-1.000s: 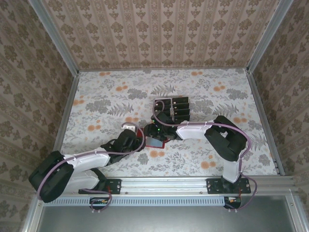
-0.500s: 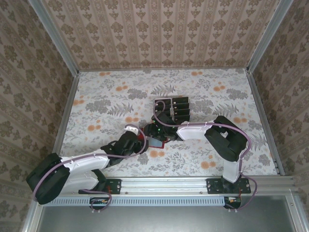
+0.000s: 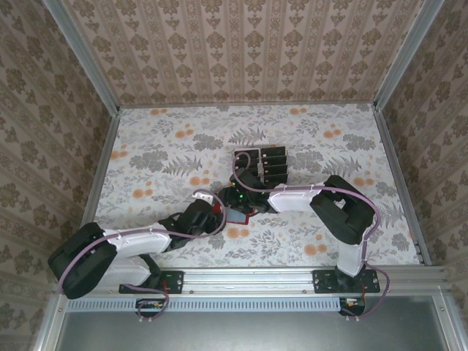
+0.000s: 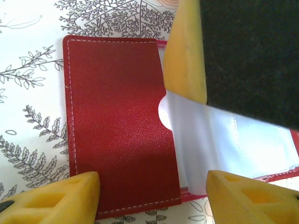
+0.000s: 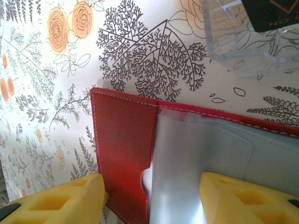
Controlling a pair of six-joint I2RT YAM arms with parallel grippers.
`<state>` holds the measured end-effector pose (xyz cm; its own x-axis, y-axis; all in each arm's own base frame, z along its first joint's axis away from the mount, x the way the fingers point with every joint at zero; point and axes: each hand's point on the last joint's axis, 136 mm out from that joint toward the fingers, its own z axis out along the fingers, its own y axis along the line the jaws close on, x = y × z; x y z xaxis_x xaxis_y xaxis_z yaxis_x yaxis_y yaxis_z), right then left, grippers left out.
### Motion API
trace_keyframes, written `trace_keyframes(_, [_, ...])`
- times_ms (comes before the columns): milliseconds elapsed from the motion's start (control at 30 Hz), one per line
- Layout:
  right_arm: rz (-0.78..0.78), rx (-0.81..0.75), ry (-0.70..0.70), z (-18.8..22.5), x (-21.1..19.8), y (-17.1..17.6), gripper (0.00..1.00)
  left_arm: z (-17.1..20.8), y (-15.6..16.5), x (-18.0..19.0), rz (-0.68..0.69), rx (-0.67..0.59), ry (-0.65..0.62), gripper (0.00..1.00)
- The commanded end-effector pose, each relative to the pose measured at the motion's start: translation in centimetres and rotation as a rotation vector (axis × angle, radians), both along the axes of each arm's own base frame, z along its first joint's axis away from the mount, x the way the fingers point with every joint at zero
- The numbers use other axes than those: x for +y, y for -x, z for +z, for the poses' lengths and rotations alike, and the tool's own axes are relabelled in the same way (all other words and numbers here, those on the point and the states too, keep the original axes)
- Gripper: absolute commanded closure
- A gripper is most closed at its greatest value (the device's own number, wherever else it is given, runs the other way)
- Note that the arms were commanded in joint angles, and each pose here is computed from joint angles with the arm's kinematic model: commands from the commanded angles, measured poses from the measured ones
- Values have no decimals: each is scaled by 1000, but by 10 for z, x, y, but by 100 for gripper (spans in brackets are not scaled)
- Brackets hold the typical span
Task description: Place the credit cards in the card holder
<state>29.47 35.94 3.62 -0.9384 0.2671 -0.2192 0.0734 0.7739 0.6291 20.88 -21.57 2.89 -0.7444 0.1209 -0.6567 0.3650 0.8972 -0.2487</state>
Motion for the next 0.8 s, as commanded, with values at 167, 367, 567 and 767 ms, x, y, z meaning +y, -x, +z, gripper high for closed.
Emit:
trace_keyframes(167, [-8, 102, 78, -36, -17, 19, 42, 11, -9, -13, -12, -53, 22, 36])
trace_keyframes(367, [-5, 104, 70, -34, -16, 20, 42, 20, -9, -16, -10, -78, 49, 36])
trace_keyframes(567, [-4, 105, 71, -35, -17, 20, 42, 29, -7, -14, -4, -101, 55, 36])
trace_keyframes(767, [-5, 105, 67, -34, -16, 20, 42, 19, -9, -12, 0, -90, 19, 35])
